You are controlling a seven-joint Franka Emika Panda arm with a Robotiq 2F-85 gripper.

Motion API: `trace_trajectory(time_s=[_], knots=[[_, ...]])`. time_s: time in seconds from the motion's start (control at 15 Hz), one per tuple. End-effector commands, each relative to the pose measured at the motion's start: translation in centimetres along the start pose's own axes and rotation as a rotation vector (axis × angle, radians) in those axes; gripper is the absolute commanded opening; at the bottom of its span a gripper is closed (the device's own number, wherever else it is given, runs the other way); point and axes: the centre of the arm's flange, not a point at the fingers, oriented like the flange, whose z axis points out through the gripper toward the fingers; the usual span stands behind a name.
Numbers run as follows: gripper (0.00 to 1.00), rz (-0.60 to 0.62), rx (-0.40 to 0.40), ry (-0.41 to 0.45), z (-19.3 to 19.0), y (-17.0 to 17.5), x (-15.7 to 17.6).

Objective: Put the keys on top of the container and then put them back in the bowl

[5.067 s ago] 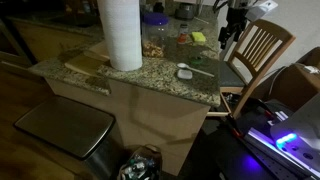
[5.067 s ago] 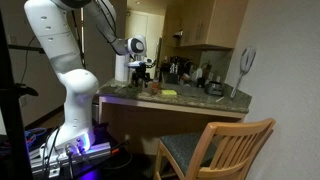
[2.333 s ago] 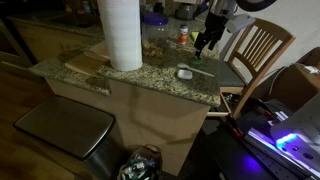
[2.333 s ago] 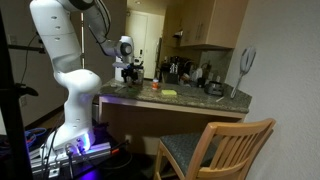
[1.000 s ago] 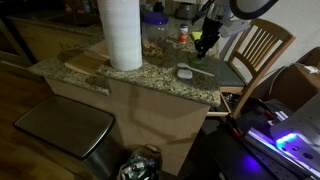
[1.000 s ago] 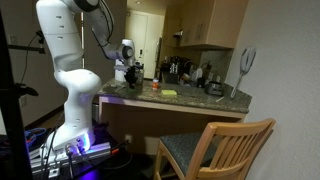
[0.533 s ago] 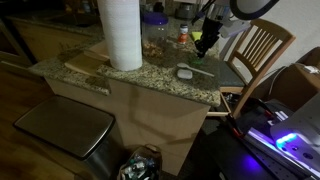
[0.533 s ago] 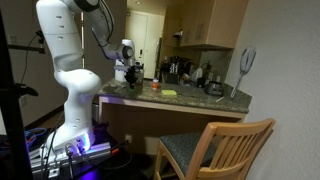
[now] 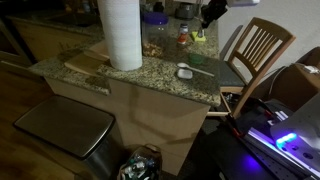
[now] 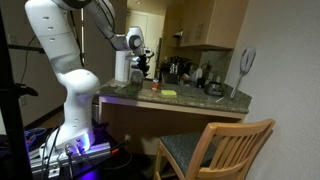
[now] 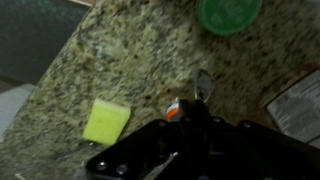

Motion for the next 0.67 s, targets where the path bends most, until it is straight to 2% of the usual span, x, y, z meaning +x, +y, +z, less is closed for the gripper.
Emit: trace_trajectory(time_s=[0.0, 0.07, 0.13, 0.2, 0.33, 0.4, 0.6], knots=[[0.02, 0.167, -0.029, 0.076, -3.8, 7.2, 3.9], [0.02, 0.203, -0.015, 0.069, -3.9, 8.8, 4.5], [0.02, 0.152, -0.018, 0.085, -3.7, 6.8, 3.1], [0.08, 0.167, -0.022, 0.093, -4.1, 7.9, 3.4], [0.08, 0.161, -0.022, 0.091, -4.0, 7.6, 3.3], [0.02, 0.154, -0.02, 0.09, -4.0, 7.0, 3.3], [0.02, 0.195, -0.033, 0.104, -1.4, 6.5, 4.3]])
